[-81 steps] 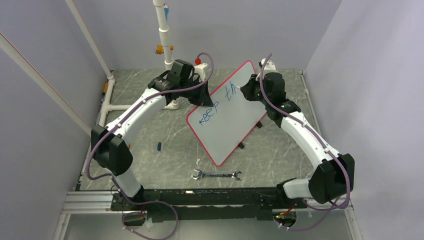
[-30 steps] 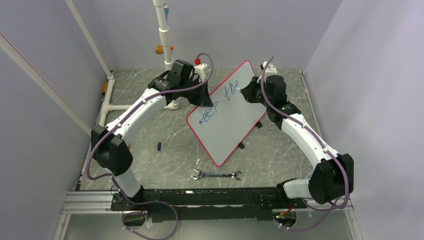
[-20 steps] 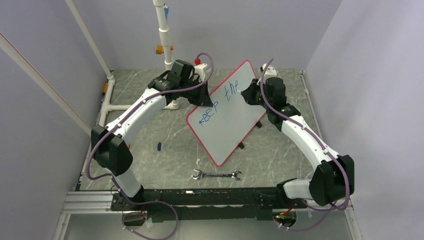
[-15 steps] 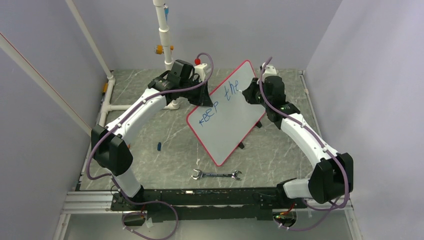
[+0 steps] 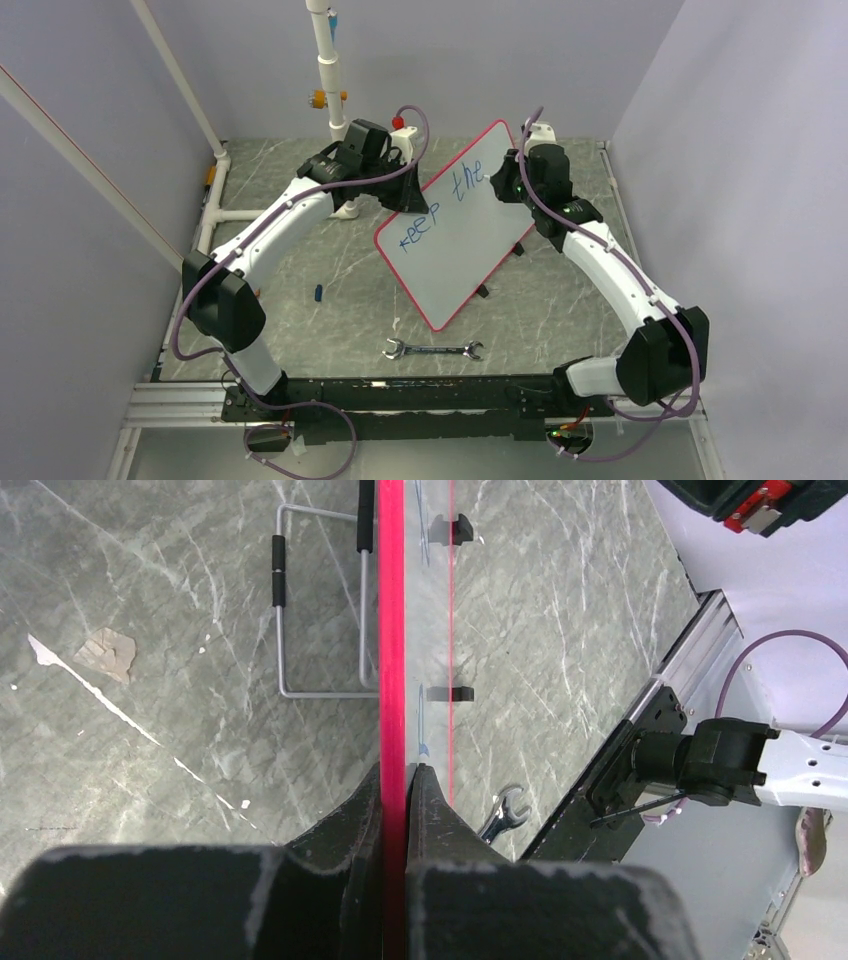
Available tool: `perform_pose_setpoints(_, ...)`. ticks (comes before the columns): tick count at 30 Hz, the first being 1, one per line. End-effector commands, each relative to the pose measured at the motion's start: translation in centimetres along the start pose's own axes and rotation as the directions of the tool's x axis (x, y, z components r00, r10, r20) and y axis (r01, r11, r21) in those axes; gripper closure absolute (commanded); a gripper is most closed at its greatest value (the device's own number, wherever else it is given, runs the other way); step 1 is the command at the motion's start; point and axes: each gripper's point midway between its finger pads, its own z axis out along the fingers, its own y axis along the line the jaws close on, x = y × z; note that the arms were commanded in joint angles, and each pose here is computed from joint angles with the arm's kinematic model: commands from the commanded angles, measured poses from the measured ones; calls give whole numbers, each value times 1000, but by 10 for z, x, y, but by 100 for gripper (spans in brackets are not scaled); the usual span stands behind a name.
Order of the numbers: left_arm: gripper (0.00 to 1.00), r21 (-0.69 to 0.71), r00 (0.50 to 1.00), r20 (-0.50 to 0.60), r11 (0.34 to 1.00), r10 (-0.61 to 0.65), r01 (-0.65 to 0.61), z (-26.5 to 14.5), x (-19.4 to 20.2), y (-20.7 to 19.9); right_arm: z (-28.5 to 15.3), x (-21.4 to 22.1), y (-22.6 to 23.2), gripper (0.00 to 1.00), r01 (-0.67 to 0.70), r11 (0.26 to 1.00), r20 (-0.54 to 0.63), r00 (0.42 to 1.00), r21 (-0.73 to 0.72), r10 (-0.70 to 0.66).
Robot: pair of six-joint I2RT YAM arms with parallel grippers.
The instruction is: Write a sentence on the whiteboard
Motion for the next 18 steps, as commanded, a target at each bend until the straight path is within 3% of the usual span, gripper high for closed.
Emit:
perform_pose_setpoints(1,100,-85,985,33,982,171,-168,-8,-11,10,-28,-27,4,100,8,1000,83,997,0,-8)
perform_pose_setpoints(18,100,-148,988,50,979,149,-140,-11,-14,25,-73,24,44,100,45,952,22,999,-303,-41)
